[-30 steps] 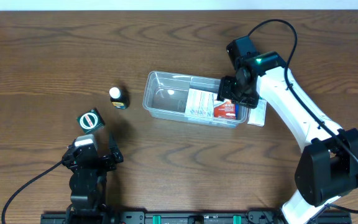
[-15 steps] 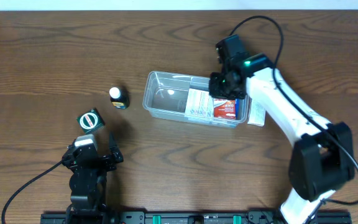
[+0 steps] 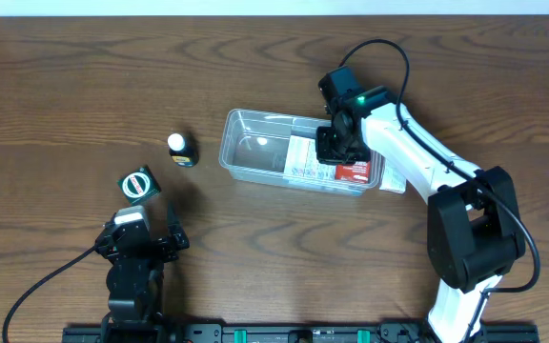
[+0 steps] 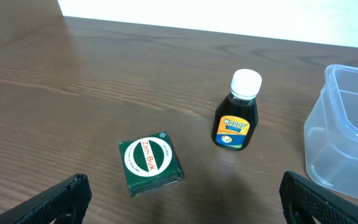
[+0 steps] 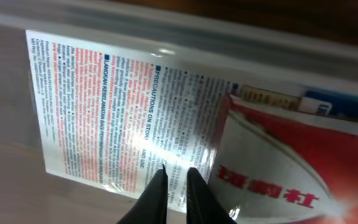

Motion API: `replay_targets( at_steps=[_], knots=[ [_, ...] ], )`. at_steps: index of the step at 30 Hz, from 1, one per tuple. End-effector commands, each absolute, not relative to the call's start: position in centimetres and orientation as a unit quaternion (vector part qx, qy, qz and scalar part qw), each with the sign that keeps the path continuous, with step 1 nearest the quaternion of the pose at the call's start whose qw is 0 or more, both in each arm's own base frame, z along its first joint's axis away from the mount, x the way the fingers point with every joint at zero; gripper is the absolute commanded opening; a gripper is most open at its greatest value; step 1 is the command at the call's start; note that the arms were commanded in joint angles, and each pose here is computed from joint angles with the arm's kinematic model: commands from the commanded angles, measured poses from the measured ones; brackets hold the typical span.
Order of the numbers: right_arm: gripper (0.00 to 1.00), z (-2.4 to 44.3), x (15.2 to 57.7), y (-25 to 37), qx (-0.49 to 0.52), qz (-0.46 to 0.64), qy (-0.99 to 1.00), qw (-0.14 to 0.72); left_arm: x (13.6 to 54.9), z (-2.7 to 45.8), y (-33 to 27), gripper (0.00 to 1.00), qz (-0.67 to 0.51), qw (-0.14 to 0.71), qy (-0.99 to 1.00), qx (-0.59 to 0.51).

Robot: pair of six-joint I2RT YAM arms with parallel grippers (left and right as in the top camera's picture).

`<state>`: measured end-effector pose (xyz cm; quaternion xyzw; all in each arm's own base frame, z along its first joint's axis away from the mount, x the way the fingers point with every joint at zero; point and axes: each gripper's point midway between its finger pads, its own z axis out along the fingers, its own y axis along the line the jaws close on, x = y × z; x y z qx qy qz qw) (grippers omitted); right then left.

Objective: Pack container
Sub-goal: 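Lower the red box into the container and open right gripper, then move right gripper to the white-green Panadol box and grasp it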

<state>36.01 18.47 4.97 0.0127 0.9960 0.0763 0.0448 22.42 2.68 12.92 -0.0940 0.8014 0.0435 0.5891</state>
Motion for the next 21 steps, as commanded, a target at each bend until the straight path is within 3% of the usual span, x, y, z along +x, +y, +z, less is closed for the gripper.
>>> replay_targets(
  at_steps=[1,7,10,15,21],
  knots=[
    [0.1,4.9,36.7,17.2,-0.013,0.051,0.997,0.06,22.3,11.8,2.8,0.98,0.044,0.578,0.809,-0.1],
    [0.2,6.1,37.9,18.3,-0.033,0.073,0.993,0.082,22.3,11.8,2.8,0.98,0.044,0.578,0.809,-0.1],
    [0.42,8.7,39.0,19.2,-0.046,0.09,0.989,0.109,22.3,11.8,2.8,0.98,0.044,0.578,0.809,-0.1],
    [0.65,16.0,41.1,19.4,-0.041,0.115,0.976,0.179,22.3,11.8,2.8,0.98,0.044,0.578,0.809,-0.1],
    [0.67,19.0,41.8,13.9,0.033,0.108,0.974,0.195,22.3,11.8,2.8,0.98,0.044,0.578,0.809,-0.1]
  ],
)
